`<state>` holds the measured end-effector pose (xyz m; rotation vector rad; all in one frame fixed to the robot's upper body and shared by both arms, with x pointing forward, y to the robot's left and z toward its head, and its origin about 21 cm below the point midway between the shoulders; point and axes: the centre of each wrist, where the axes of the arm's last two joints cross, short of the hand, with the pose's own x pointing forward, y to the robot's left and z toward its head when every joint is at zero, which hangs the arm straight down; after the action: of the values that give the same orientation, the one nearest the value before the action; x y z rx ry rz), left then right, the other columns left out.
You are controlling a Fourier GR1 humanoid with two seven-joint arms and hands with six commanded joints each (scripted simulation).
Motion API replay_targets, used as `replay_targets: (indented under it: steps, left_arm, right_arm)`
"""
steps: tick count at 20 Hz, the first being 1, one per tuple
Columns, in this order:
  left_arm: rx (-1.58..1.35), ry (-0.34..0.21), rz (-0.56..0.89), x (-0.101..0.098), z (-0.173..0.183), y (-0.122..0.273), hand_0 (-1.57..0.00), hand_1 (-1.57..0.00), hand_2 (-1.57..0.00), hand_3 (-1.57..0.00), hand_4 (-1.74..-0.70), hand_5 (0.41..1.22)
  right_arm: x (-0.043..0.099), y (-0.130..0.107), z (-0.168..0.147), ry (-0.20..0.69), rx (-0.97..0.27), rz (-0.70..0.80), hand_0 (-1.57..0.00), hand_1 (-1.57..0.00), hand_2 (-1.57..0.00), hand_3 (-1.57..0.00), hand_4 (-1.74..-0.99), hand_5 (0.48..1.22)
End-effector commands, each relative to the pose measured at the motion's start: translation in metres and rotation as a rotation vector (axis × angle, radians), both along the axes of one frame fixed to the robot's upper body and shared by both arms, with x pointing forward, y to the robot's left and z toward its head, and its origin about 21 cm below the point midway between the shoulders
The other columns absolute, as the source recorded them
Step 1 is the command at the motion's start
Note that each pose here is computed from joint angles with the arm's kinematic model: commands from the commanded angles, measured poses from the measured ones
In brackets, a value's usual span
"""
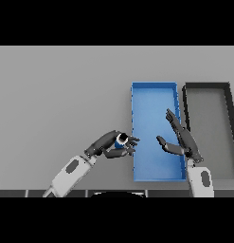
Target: Pick up the blue pipe and place it into the blue bin.
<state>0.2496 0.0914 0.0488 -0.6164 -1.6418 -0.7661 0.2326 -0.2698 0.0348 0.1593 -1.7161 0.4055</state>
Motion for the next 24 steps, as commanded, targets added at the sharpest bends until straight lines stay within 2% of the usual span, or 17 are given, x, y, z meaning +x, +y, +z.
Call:
replay_targets:
  steps: [1, 3, 6, 10, 13, 16, 17, 20, 24]
  left_arm:
    - [-0.010, -0.003, -0.002, 0.000, 0.001, 0.000, -1.57, -1.57, -1.57, -1.44, -1.73, 1.221]
    - [-0.005, -0.001, -0.010, -0.002, -0.002, 0.000, -1.57, -1.57, -1.57, -1.44, -1.73, 1.221]
    - [0.002, -0.009, -0.005, 0.003, 0.003, -0.001, -1.57, -1.57, -1.57, -1.44, -1.73, 1.221]
    - [0.023, -0.016, -0.003, 0.003, 0.005, -0.005, -1.57, -1.57, -1.57, -1.44, -1.73, 1.221]
    - [0.022, -0.019, -0.006, 0.003, 0.005, 0.003, -1.57, -1.57, -1.57, -1.44, -1.73, 1.221]
    - [0.013, -0.011, -0.020, 0.001, 0.004, -0.005, -1.57, -1.57, -1.57, -1.44, -1.73, 1.221]
    - [0.011, -0.025, -0.024, 0.003, 0.003, -0.001, -1.57, -1.57, -1.57, -1.44, -1.73, 1.221]
    - [-0.006, -0.031, -0.045, 0.002, 0.000, -0.002, -1.57, -1.57, -1.57, -1.51, -1.59, 1.221]
    - [0.001, -0.044, -0.048, 0.005, 0.001, 0.003, -1.57, -1.57, -1.57, -1.54, -1.51, 1.221]
  right_arm:
    - [0.001, -0.001, 0.009, 0.015, 0.030, 0.054, 0.00, 0.00, 0.00, 0.00, -1.242, 0.584]
    - [0.006, -0.002, 0.032, 0.019, 0.064, 0.152, 0.00, 0.00, 0.00, 0.00, -1.271, 0.537]
    - [0.008, 0.006, 0.070, 0.006, 0.070, 0.349, 0.00, 0.00, 0.00, 0.00, -1.326, 0.507]
    - [0.011, 0.033, 0.106, -0.040, 0.005, 0.566, 0.00, 0.00, 0.00, 0.00, -1.340, 0.499]
    - [0.018, 0.049, 0.130, -0.063, -0.050, 0.648, 0.00, 0.00, 0.00, 0.00, -1.328, 0.486]
    - [0.023, 0.070, 0.139, -0.085, -0.095, 0.725, 0.00, 0.00, 0.00, 0.00, -1.318, 0.490]
    - [0.027, 0.076, 0.138, -0.082, -0.109, 0.751, 0.00, 0.00, 0.00, 0.00, -1.307, 0.497]
    - [0.031, 0.097, 0.142, -0.105, -0.147, 0.804, 0.00, 0.00, 0.00, 0.00, -1.256, 0.517]
    - [0.037, 0.124, 0.145, -0.089, -0.177, 0.845, 0.00, 0.00, 0.00, 0.00, -1.218, 0.509]
